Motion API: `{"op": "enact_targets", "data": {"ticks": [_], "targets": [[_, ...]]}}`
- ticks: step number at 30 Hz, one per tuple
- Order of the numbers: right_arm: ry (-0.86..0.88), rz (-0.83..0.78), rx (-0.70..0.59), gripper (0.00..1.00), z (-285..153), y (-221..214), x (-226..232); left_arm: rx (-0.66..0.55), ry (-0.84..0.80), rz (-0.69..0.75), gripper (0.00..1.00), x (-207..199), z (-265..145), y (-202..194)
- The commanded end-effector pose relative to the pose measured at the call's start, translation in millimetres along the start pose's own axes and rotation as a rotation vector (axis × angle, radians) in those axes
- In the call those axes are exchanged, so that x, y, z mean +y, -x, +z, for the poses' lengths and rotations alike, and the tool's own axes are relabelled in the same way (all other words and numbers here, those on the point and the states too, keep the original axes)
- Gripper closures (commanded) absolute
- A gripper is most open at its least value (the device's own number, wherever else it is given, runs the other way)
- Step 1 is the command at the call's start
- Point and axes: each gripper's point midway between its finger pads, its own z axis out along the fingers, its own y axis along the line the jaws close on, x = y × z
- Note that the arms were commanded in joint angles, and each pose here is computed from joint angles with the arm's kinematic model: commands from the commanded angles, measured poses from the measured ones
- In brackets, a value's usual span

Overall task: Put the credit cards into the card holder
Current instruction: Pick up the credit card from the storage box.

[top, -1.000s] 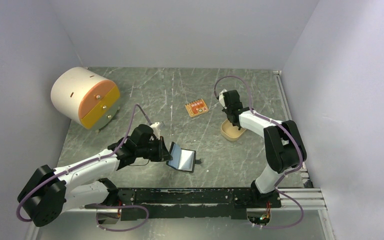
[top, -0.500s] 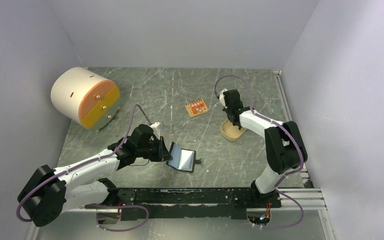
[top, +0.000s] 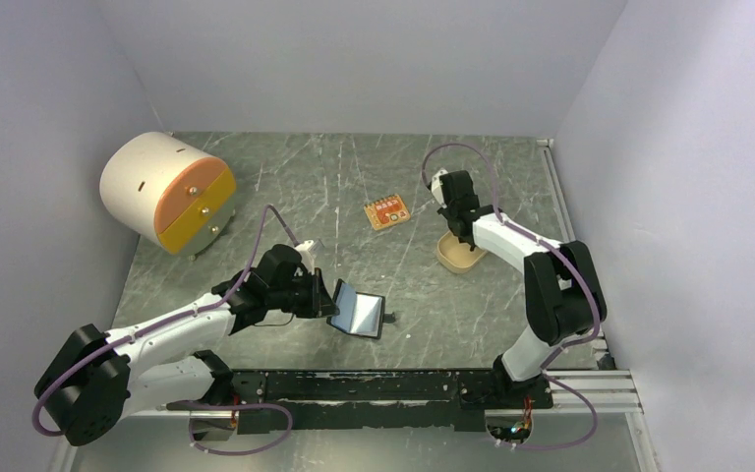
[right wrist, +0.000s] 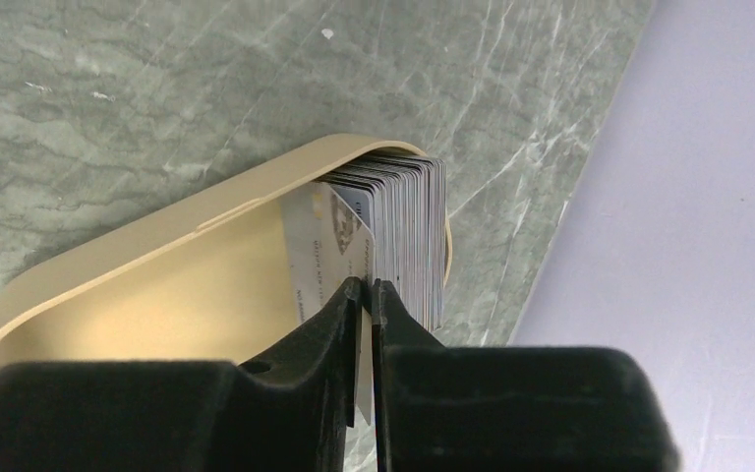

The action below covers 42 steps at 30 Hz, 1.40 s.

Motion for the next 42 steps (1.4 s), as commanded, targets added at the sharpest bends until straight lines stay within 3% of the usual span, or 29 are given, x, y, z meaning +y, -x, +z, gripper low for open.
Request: {"op": "enact_targets", "data": {"ticks": [1, 5, 10, 15, 20, 24, 27, 29, 35, 42], "targets": [[-0.014, 0.043, -0.031, 0.9, -11, 11, -18, -0.009, -0.015, -0.003, 0.91, -3, 0, 4], [0.03, 0.064, -0.041, 0.91, -16, 10, -11, -0.009, -0.015, -0.003, 0.91, -3, 0, 4], [0.12, 0.107, -0.087, 1.0, -28, 17, 1, -0.016, 0.006, -0.021, 0.91, 1, 1, 5], [0.224, 0.202, -0.163, 1.0, -55, 32, 8, -0.04, 0.012, -0.092, 0.91, 5, 1, 1], [0.27, 0.305, -0.216, 1.0, -80, 44, 9, -0.036, 0.035, -0.136, 0.82, 13, 4, -4], [0.287, 0.487, -0.271, 1.0, -100, 61, 8, -0.027, 0.049, -0.136, 0.73, 16, 5, -6], [0.322, 0.561, -0.266, 1.0, -106, 65, 11, -0.023, 0.05, -0.13, 0.74, 15, 6, -5], [0.292, 0.551, -0.236, 1.0, -99, 61, 10, -0.022, 0.043, -0.127, 0.76, 13, 6, -4], [0.034, 0.563, 0.052, 1.0, -66, 20, -4, -0.012, 0.034, -0.118, 0.78, 10, 9, -2], [-0.034, 0.633, 0.121, 1.0, -55, 14, 2, -0.01, 0.047, -0.112, 0.79, 9, 11, 2]]}}
